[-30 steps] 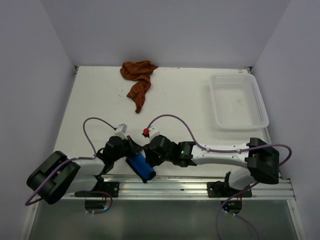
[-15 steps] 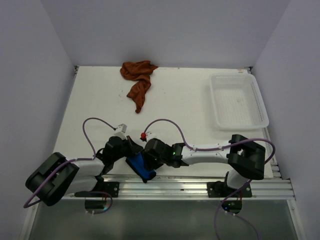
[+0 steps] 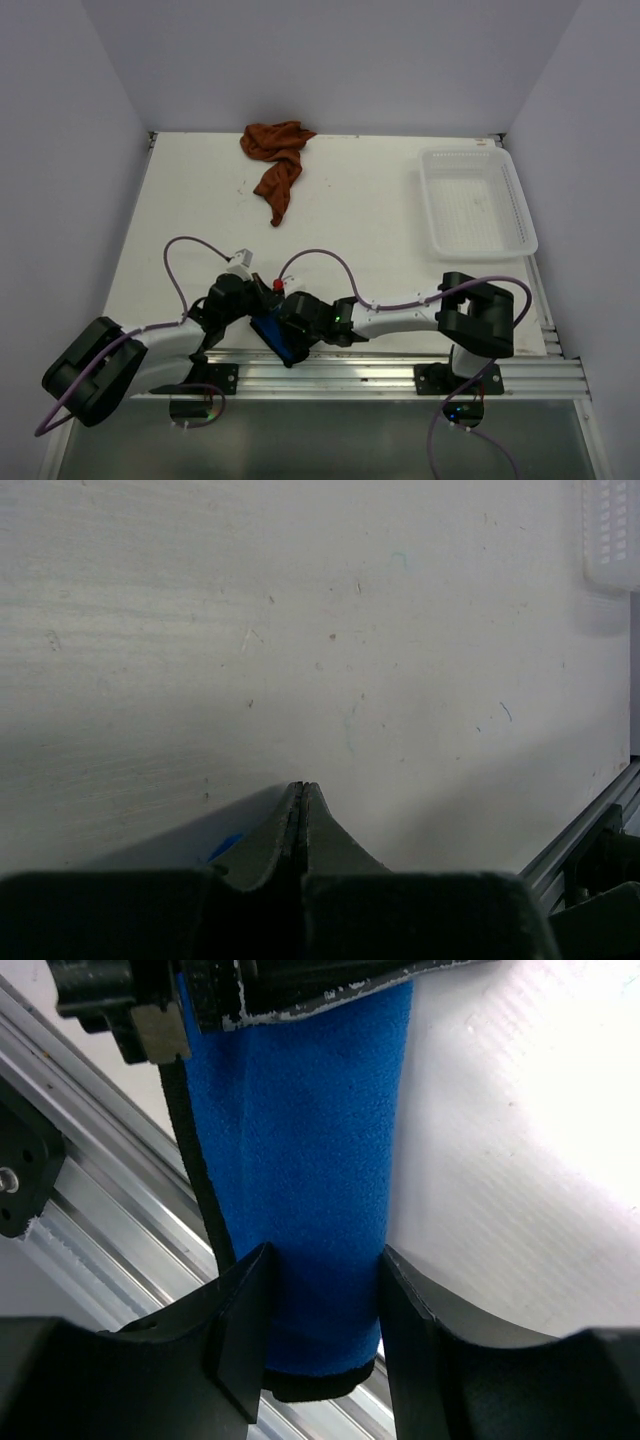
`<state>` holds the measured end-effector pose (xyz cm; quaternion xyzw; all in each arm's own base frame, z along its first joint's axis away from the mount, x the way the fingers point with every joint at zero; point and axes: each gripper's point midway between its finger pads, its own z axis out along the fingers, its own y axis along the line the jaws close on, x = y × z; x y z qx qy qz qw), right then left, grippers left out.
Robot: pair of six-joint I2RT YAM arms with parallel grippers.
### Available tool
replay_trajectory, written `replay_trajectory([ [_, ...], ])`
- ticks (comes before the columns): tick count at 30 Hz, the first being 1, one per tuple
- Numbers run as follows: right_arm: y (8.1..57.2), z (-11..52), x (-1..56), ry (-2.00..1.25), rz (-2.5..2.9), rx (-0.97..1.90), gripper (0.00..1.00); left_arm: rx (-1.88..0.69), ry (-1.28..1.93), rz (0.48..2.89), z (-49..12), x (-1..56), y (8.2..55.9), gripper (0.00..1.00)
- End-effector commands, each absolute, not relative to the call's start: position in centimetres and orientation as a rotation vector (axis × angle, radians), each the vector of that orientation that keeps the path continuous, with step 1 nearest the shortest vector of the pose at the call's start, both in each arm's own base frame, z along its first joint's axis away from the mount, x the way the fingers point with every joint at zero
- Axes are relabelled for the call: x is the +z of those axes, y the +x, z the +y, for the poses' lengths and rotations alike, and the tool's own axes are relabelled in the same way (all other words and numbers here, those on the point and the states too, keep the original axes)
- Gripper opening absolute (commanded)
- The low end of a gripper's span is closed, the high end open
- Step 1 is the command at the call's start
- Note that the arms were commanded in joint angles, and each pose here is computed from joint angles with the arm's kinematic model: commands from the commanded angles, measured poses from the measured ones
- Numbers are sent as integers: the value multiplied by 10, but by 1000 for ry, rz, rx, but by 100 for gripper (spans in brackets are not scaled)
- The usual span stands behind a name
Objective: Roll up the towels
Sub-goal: Roll the towel
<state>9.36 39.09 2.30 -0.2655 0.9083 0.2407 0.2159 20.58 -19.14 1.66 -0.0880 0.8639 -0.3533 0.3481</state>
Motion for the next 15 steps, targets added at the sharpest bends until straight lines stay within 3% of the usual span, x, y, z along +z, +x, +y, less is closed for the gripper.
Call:
replay_trajectory([
  [1,80,388,14,-771,2538,612,47,-769,-246,2346,-166,-13,186,0],
  [9,86,377,21,-768,2449,464,17,-769,-263,2295,-172,27,205,0],
  [15,89,367,23,-818,2399,334,12,-780,-245,2245,-180,60,220,12],
])
